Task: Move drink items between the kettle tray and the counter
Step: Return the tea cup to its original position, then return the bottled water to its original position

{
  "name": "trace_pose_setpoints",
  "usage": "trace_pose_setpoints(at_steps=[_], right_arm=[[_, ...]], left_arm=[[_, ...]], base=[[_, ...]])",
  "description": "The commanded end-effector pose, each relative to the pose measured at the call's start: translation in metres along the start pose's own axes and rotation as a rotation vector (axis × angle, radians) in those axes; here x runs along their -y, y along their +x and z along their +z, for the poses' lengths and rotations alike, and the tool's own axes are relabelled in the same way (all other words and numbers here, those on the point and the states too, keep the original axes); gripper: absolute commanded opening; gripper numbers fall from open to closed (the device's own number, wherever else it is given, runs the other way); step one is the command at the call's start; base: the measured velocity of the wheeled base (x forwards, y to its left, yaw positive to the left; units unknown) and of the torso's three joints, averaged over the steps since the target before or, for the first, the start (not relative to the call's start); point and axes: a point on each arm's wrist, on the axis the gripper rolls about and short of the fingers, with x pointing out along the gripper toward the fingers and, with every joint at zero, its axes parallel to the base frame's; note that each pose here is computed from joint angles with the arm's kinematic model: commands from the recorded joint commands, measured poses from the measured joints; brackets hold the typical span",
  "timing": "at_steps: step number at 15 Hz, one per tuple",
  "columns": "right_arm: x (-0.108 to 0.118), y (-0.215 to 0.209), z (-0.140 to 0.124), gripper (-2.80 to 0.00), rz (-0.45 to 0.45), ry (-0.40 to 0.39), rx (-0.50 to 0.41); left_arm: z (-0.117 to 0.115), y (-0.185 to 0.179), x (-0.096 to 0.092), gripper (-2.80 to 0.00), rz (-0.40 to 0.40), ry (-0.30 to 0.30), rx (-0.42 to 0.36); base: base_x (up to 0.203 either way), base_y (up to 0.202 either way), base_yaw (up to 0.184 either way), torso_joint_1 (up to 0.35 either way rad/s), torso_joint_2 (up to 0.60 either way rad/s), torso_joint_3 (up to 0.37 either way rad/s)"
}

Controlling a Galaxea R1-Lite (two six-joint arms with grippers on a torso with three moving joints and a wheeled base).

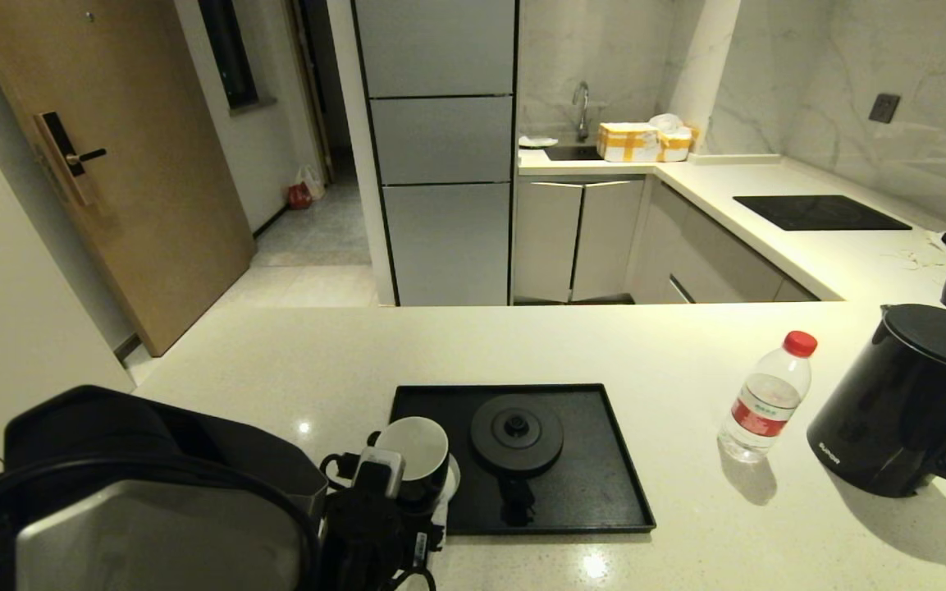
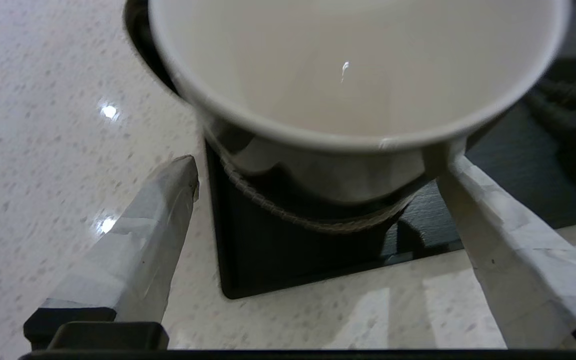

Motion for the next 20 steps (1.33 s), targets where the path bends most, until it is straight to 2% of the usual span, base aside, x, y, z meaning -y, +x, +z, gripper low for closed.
trace_pose_setpoints(at_steps=[1,12,20], right_arm=[[0.000,0.000,0.000,-2.80,0.001,0.000,-0.003],[0.000,0.000,0.000,-2.80,0.001,0.000,-0.003],[0.000,0.000,0.000,-2.80,0.001,0.000,-0.003]], left_arm=[[-0.001,-0.001,0.000,0.00,0.000,-0.002,0.002],[-0.011,-0.006,0.006,0.00,-0.004,0.020,-0.026],[-0.027,-0.005,0.008,0.00,-0.006,0.035,-0.079]], base=[[0.000,0.000,0.000,0.000,0.00,0.000],[0.000,0.000,0.000,0.000,0.00,0.000],[0.000,0.000,0.000,0.000,0.00,0.000]])
